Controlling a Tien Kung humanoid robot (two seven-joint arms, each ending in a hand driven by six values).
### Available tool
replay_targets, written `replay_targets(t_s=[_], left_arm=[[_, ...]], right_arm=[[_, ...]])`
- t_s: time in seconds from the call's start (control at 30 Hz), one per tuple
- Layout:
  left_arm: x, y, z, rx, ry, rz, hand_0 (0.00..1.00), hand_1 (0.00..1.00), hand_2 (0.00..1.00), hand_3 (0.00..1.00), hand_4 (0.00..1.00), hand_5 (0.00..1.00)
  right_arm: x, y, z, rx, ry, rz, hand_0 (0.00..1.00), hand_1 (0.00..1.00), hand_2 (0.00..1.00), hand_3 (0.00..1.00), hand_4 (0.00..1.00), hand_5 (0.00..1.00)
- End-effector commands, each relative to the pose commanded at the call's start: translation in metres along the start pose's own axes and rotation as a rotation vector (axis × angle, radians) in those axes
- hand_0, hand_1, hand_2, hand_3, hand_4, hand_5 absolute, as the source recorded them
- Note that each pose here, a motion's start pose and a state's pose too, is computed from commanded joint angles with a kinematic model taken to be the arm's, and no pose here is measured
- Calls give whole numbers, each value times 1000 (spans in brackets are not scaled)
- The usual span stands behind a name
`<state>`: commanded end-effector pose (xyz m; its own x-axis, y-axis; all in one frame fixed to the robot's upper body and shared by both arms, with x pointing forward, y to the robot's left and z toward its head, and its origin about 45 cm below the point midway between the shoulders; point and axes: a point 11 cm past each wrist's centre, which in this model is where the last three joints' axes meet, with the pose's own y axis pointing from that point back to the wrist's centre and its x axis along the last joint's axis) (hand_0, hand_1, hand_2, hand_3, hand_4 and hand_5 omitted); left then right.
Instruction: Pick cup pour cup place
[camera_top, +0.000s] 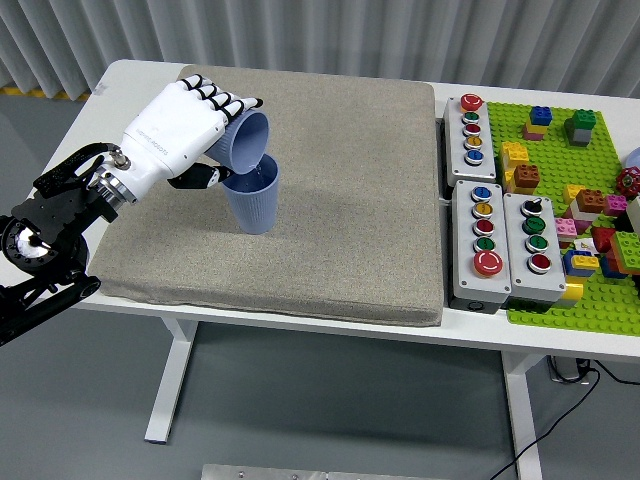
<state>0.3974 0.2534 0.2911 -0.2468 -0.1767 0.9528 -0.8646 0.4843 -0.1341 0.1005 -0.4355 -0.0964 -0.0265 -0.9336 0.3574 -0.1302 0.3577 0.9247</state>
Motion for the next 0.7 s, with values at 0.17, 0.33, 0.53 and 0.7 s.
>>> replay_targets(t_s=[0.17, 0.33, 0.53, 0.7], left_arm=[[-2, 1, -2, 11, 2, 0, 672, 551, 540, 566, 578, 45], [-2, 2, -4, 16, 1, 0, 671, 550, 541, 566, 579, 43], [-2, 2, -4, 19, 2, 1, 671, 550, 540, 566, 575, 43], [-3, 3, -4, 18, 7, 5, 671, 550, 540, 566, 575, 42]], right_arm=[[0, 0, 1, -1, 2, 0, 696, 698, 627, 613, 176, 311], [0, 0, 1, -3, 3, 0, 695, 698, 627, 613, 175, 312], [0, 0, 3, -6, 6, -1, 696, 698, 627, 613, 174, 314], [0, 0, 5, -10, 8, -1, 695, 698, 627, 613, 174, 313]])
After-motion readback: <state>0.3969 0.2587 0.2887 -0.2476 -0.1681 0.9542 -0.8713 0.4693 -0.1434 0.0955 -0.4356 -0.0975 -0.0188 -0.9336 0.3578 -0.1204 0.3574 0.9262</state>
